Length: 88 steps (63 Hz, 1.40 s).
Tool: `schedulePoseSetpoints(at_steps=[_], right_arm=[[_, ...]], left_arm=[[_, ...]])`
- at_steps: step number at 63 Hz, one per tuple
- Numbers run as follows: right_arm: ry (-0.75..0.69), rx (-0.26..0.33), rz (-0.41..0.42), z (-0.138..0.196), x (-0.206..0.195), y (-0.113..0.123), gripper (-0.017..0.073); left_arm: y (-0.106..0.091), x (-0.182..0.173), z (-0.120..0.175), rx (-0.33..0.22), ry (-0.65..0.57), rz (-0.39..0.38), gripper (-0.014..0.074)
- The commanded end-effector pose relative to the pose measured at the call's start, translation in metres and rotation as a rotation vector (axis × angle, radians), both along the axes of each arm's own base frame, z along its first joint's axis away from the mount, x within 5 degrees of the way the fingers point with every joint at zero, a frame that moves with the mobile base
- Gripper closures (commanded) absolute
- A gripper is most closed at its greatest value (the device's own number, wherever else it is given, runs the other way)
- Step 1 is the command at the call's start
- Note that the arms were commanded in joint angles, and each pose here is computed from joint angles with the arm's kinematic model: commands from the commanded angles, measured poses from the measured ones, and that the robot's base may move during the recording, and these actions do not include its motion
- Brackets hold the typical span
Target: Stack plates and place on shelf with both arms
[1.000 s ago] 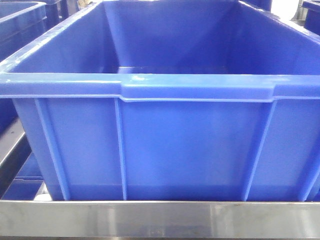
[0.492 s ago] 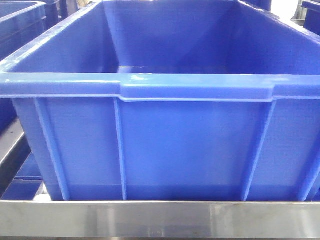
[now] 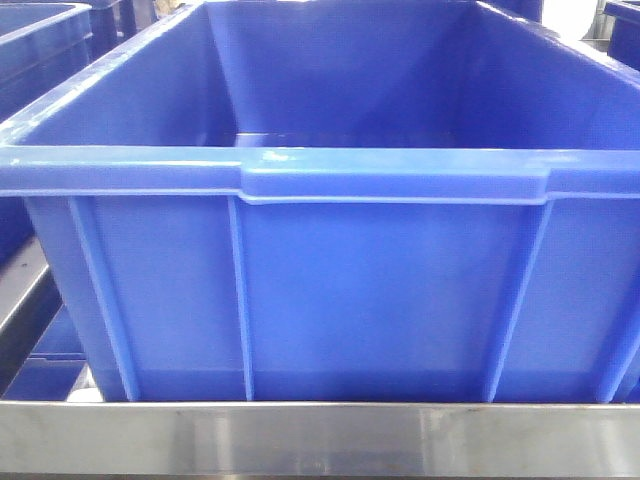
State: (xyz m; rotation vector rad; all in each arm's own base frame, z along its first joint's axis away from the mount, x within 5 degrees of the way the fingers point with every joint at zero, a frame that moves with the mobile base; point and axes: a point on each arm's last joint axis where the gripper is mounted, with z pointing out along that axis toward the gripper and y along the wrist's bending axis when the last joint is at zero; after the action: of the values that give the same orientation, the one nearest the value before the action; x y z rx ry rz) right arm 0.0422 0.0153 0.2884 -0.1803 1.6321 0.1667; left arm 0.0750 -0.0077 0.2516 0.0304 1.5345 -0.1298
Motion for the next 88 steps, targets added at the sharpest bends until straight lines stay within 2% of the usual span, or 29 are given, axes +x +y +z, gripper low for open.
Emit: schedulePoseSetpoints(at_steps=[1, 10, 18, 20, 25, 31, 88], right_arm=[[-0.089, 0.014, -0.028, 0.015, 0.000, -0.002, 0.0503], [-0.089, 0.014, -0.028, 0.015, 0.000, -0.002, 0.0503], [-0.088, 0.014, -0.028, 0.015, 0.000, -0.002, 0.0503], [-0.088, 0.014, -0.028, 0.015, 0.000, -0.002, 0.0503], [-0.088, 0.014, -0.028, 0.015, 0.000, -0.002, 0.0503], [-0.086, 0.014, -0.028, 0.015, 0.000, -0.002, 0.0503], [-0.096, 0.014, -0.038, 0.013, 0.001, -0.003, 0.0503]], left_arm=[[0.000, -0.006, 0.020, -0.047, -0.140, -0.004, 0.0510], [0.003, -0.015, 0.013, -0.069, -0.179, 0.019, 0.0510], [0.006, -0.021, -0.011, -0.066, -0.186, 0.057, 0.0510], [0.006, -0.022, -0.015, -0.055, -0.187, 0.063, 0.0510], [0.006, -0.023, -0.030, 0.023, -0.183, 0.073, 0.0510], [0.006, -0.020, -0.041, 0.026, -0.124, 0.074, 0.0510], [0.006, -0.020, -0.040, 0.025, -0.132, 0.076, 0.0510]])
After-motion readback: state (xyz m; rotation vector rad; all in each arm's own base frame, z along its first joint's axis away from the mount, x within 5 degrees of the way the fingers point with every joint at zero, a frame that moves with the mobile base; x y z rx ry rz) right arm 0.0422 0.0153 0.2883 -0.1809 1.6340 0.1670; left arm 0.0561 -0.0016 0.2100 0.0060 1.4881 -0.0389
